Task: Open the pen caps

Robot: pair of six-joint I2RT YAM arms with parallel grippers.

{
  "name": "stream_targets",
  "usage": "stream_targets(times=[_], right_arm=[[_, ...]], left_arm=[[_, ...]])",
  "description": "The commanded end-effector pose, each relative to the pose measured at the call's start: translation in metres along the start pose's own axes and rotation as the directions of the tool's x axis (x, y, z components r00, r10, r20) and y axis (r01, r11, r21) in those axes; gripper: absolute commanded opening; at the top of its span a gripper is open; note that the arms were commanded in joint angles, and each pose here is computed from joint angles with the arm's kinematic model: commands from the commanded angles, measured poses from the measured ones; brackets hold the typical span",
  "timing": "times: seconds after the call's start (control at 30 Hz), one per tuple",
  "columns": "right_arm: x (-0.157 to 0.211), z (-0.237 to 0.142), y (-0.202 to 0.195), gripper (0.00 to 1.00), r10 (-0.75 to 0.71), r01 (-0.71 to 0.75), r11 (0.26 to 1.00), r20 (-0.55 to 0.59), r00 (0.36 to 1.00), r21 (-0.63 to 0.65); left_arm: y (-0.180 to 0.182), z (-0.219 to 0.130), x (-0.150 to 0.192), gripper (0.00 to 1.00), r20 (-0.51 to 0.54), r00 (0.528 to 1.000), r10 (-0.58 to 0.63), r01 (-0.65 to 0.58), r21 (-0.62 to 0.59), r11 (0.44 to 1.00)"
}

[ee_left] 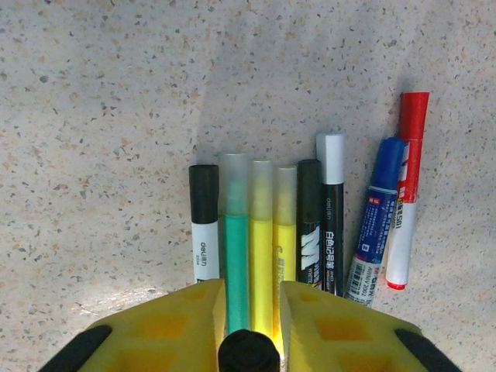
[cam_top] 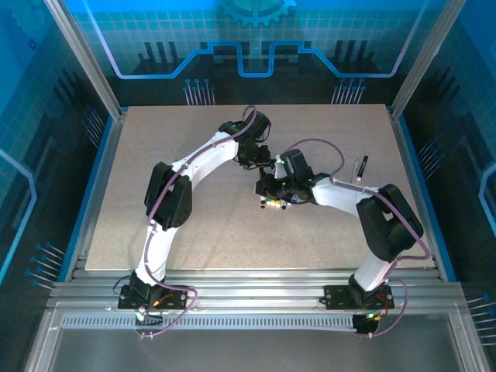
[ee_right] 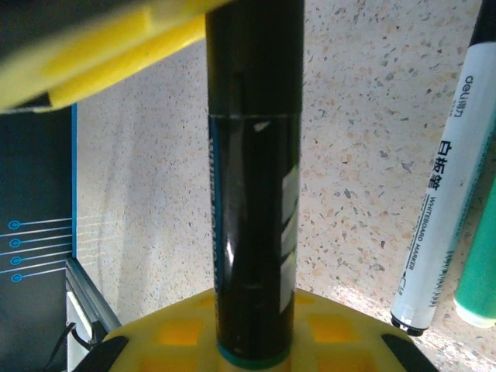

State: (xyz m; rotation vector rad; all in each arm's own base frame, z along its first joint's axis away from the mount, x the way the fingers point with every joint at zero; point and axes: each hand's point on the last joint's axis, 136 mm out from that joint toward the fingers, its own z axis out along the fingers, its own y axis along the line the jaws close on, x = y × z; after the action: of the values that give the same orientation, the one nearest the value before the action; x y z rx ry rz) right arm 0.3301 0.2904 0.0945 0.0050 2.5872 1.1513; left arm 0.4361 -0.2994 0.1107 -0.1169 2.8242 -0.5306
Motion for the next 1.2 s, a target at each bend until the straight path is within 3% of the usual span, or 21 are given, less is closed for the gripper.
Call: stream_targets(times=[0.0,0.07,0.2,0.43,0.8,0.97,1.17], right_arm=[[0.007,0.001,0.01,0.0,-0.034,0.034,0.999,-0.019,0.999,-0.025],[0.008,0.002,0.008,0.0,-0.028,0.028,0.999,-0.019,0.999,-0.02],[0.01,0.004,0.005,0.0,-0.021,0.021,1.0,-0.011,1.0,0.005],[0.03,0.003,0.007,0.0,-0.038,0.039,0.999,-0.04,0.998,0.026],[0.107,-0.036,0.014,0.0,-0.11,0.118,0.992,-0.157,0.981,0.043],[0.122,-0.048,0.022,0.0,-0.112,0.115,0.993,-0.187,0.976,0.005],[0.107,-0.063,-0.001,0.0,-0.087,0.1,0.989,-0.119,0.989,0.109]], left_arm=[[0.001,-0.005,0.0,0.21,0.005,1.0,-0.008,0.008,0.004,1.0],[0.0,-0.003,0.0,0.18,0.004,1.0,-0.01,0.01,0.009,1.0],[-0.001,0.001,-0.004,0.0,0.016,1.0,-0.022,0.021,0.015,1.0],[0.018,0.007,-0.034,0.0,0.079,0.993,-0.09,0.091,-0.014,0.996],[0.072,-0.015,-0.1,0.0,0.192,0.96,-0.203,0.215,-0.043,0.976],[0.083,-0.023,-0.113,0.0,0.218,0.949,-0.228,0.242,-0.043,0.969],[0.092,-0.03,-0.115,0.0,0.228,0.951,-0.208,0.232,-0.085,0.969]])
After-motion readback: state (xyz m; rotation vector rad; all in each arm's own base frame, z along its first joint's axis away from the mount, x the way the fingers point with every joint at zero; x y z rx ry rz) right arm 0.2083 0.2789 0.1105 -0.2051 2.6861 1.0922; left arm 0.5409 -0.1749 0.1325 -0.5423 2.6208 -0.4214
